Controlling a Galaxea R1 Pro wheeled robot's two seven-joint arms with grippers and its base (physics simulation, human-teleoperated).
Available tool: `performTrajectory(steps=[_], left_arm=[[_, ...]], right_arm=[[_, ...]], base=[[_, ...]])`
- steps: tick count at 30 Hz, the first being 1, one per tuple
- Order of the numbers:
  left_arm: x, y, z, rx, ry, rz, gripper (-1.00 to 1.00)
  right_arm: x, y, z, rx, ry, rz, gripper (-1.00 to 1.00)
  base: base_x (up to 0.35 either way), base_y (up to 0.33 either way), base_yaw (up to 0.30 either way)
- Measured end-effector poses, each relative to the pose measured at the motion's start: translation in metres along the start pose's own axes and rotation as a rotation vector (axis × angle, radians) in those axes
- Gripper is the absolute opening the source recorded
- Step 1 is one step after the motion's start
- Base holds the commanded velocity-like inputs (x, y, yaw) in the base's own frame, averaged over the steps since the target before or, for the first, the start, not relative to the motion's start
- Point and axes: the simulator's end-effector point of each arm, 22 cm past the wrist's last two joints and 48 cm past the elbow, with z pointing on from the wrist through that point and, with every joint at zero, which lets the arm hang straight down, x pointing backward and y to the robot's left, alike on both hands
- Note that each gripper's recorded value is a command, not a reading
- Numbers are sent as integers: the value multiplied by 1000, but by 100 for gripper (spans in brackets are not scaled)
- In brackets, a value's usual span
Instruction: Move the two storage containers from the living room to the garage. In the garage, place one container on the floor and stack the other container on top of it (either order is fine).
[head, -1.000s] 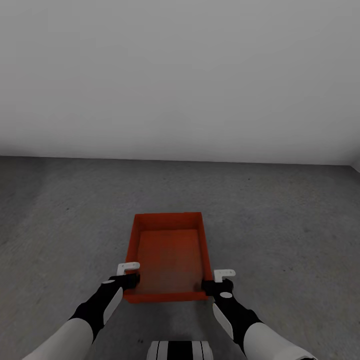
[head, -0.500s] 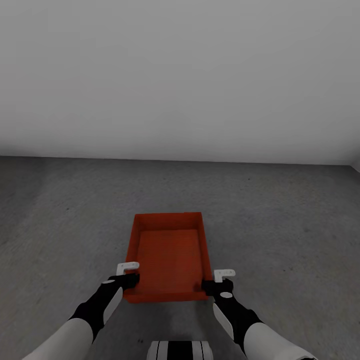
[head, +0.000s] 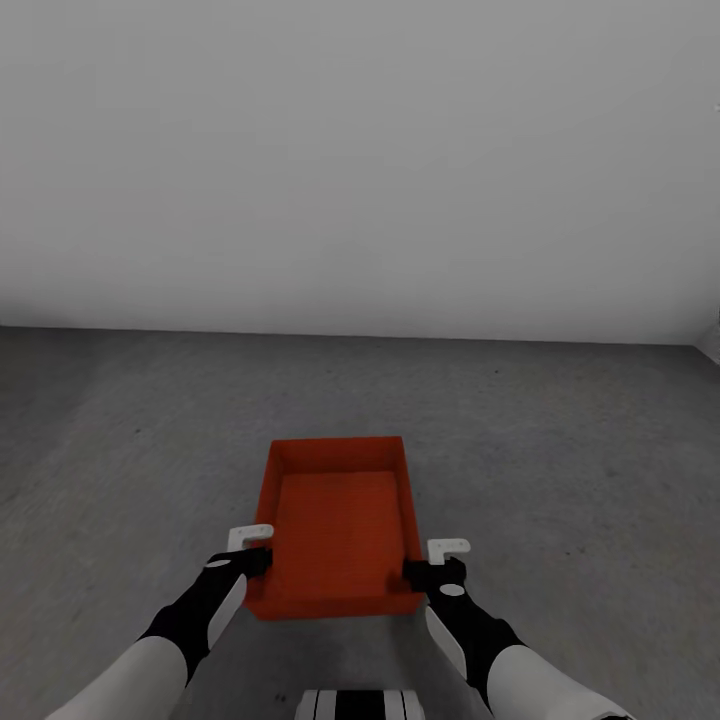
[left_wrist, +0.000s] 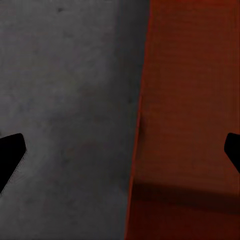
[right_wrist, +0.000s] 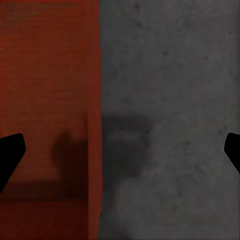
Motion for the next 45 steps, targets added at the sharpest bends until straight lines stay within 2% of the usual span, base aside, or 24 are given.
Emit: performTrajectory(steps=[12, 45], left_arm=[[-25, 1, -17, 5, -48, -9, 100], [-75, 4, -70, 16, -40, -31, 100]], right_arm=[[-26, -3, -13, 5, -49, 3, 100], [-83, -9, -62, -2, -45, 5, 100]], base=[[0, 0, 0], [0, 0, 0]])
